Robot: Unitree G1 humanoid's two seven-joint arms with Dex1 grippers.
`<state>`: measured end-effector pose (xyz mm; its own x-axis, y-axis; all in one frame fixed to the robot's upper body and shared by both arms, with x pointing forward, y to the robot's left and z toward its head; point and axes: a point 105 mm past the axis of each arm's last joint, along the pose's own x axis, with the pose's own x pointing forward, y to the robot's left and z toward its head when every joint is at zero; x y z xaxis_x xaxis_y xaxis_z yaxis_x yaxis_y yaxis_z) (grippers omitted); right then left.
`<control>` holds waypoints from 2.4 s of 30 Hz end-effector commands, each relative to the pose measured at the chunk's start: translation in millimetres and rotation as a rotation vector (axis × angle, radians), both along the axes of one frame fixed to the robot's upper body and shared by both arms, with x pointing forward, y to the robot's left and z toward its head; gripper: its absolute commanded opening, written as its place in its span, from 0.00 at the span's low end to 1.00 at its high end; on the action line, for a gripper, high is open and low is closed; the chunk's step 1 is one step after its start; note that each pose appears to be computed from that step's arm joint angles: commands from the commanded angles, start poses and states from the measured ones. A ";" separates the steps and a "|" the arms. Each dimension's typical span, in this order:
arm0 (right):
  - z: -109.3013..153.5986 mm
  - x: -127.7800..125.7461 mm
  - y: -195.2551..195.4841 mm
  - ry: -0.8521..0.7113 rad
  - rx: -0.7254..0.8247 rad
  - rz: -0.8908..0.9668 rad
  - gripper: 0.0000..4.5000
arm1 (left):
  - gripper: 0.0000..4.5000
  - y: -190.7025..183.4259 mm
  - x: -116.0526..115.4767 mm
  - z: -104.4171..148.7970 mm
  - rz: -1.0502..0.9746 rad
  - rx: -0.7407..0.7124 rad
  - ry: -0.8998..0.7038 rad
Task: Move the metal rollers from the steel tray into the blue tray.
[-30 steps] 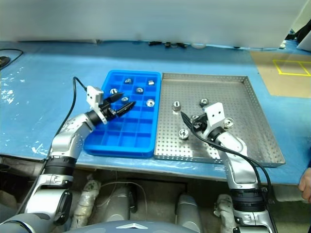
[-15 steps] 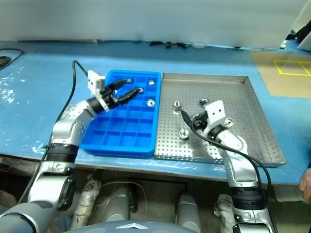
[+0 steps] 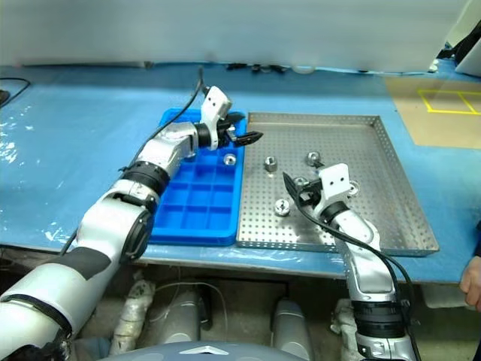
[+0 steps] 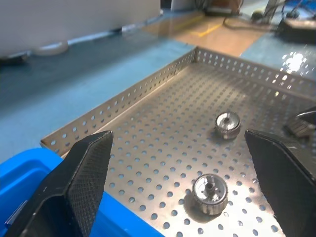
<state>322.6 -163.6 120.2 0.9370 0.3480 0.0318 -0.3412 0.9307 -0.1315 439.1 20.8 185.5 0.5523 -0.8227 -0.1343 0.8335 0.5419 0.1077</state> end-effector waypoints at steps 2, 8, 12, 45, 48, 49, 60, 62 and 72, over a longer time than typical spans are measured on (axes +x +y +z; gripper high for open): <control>14.8 -8.1 -0.1 -0.077 0.007 -0.032 0.99 | 1.00 -13.2 1.5 5.5 -0.025 0.108 -0.020; 12.0 -12.9 0.2 -0.075 0.019 -0.061 0.99 | 1.00 -30.5 1.0 11.2 -0.031 0.168 -0.048; 8.9 -16.1 2.7 -0.067 0.025 -0.069 0.99 | 1.00 -40.9 -0.2 1.2 -0.020 0.256 -0.061; 14.0 -62.2 -43.7 -0.101 0.039 -0.379 0.99 | 1.00 -68.3 -92.2 -78.7 -0.750 0.385 0.056; 16.2 -71.9 -45.9 -0.100 0.035 -0.392 0.99 | 1.00 -82.7 -97.7 -83.2 -0.750 0.373 0.050; 15.2 -74.4 -44.5 -0.093 0.035 -0.388 0.99 | 1.00 -85.1 -98.5 -83.8 -0.748 0.371 0.052; 4.9 -83.6 -36.4 -0.055 0.049 -0.415 0.99 | 1.00 -75.4 -86.1 -98.5 -0.640 0.483 0.074; 3.7 -84.0 -37.0 -0.051 0.050 -0.419 0.99 | 1.00 -70.6 -82.7 -95.0 -0.632 0.477 0.073; -3.7 -81.9 -31.5 -0.027 0.055 -0.405 0.99 | 1.00 -50.0 -77.7 -54.3 -0.721 0.374 0.030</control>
<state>241.2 -195.8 107.9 0.9982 -0.0526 0.0301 0.0545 0.9964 -0.0655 361.2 -23.5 110.5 -0.0848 -0.8492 -0.5212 0.9819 -0.1602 0.1013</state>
